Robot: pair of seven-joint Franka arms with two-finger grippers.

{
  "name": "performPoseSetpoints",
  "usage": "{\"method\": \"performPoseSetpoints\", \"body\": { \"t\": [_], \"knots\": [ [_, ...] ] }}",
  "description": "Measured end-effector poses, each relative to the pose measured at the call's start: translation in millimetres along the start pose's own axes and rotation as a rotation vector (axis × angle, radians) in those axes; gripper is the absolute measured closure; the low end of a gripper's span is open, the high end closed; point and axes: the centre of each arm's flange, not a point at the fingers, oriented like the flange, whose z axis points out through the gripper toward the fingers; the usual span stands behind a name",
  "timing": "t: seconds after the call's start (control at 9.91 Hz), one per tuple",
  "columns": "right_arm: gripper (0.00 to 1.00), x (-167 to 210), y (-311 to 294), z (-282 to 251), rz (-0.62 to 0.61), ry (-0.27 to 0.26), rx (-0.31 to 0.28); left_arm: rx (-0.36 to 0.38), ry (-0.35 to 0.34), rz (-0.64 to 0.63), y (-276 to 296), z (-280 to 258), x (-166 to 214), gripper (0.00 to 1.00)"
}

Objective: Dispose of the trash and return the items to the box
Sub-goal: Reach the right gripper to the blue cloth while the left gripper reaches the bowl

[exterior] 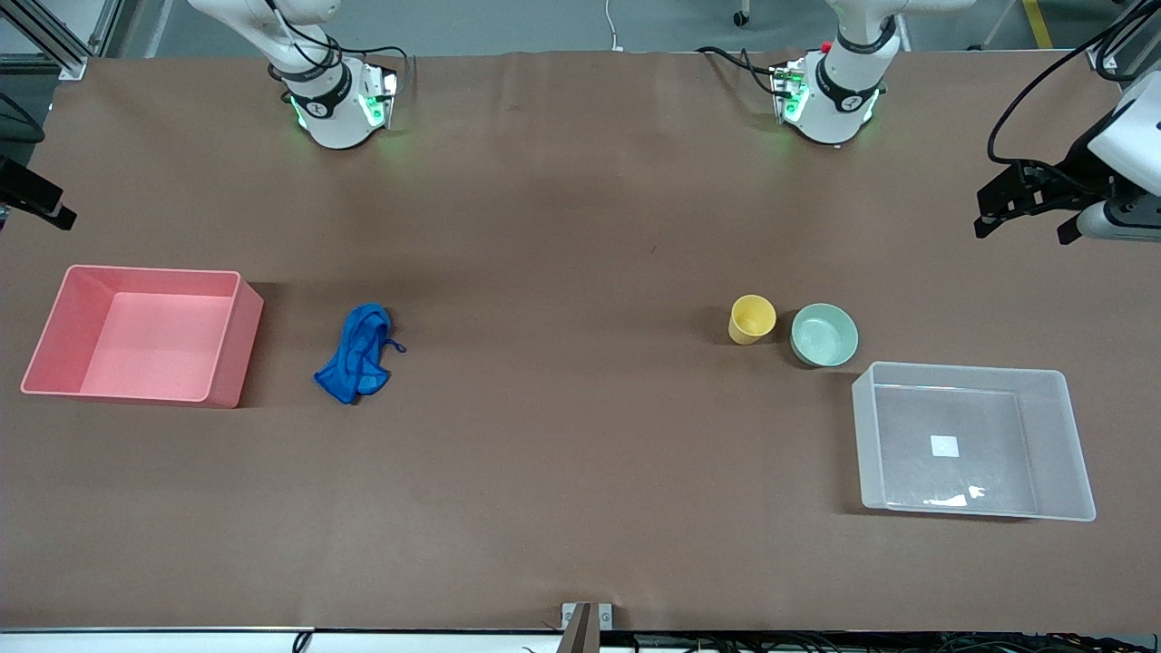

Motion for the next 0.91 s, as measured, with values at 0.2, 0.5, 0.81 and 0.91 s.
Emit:
{"method": "performPoseSetpoints", "body": {
  "t": [0.2,0.5,0.81,0.91],
  "knots": [
    [0.00,0,0,0,-0.005,0.000,0.000,0.000,-0.001,-0.007,0,0,0,0.02],
    [0.00,1,-3,5,-0.011,-0.014,0.002,0.000,-0.006,-0.013,-2,2,0,0.01],
    [0.00,24,-58,81,-0.063,-0.110,-0.004,0.000,-0.029,-0.019,-6,34,0,0.04],
    [0.00,32,-80,125,-0.079,-0.124,-0.009,0.000,-0.031,-0.018,-7,59,-1,0.04]
  ]
}}
